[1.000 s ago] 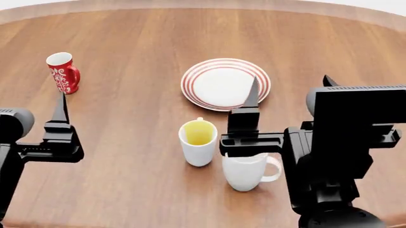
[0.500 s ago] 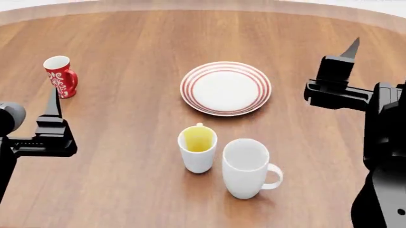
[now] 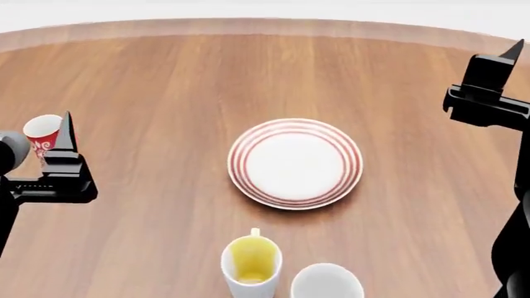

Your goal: Pick up the red mug and put it on the plate

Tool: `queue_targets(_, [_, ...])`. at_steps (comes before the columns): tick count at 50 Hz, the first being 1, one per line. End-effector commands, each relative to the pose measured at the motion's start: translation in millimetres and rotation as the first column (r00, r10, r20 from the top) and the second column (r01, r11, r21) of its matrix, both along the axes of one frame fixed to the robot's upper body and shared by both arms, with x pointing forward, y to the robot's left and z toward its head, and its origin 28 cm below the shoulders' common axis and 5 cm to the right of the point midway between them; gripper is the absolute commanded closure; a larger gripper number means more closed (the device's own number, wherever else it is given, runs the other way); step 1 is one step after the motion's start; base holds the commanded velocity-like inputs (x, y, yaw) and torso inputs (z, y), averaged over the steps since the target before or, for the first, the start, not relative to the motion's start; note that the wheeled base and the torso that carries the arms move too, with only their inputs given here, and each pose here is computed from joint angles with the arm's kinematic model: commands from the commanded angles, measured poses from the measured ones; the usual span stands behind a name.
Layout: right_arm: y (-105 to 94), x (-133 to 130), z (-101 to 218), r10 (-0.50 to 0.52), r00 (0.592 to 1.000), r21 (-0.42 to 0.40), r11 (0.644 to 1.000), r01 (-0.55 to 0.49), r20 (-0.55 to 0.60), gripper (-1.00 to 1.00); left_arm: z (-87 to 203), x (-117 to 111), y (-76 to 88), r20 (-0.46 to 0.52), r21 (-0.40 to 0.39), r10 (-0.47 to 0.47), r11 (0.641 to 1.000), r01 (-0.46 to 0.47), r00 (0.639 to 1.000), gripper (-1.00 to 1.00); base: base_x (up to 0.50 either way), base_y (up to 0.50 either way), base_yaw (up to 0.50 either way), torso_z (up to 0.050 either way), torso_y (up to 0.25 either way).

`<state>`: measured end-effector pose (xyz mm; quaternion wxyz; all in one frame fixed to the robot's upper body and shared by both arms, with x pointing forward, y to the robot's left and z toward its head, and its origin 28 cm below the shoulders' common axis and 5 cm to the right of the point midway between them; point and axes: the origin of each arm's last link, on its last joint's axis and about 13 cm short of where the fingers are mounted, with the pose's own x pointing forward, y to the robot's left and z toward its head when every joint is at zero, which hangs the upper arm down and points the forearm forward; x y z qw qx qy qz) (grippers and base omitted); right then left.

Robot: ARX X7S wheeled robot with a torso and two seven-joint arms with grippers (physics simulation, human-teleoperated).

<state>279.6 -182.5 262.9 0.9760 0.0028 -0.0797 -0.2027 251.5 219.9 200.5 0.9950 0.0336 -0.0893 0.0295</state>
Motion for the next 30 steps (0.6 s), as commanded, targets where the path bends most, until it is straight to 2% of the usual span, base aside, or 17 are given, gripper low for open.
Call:
queue_targets(1, [-1.1, 2.6, -0.2, -0.004, 1.000, 0.000, 1.000, 0.004, -0.010, -1.00, -0.3, 0.0, 0.6, 0.001, -0.001, 0.002, 1.000, -0.002, 1.000, -1.00, 0.50, 0.00, 0.00, 0.000, 0.000])
queue_targets(30, [0.3, 4.2, -1.6, 0.003, 1.000, -0.009, 1.000, -0.003, -0.023, -1.00, -0.6, 0.1, 2.0, 0.002, -0.001, 0.006, 1.000, -0.006, 1.000, -1.00, 0.50, 0.00, 0.00, 0.000, 0.001])
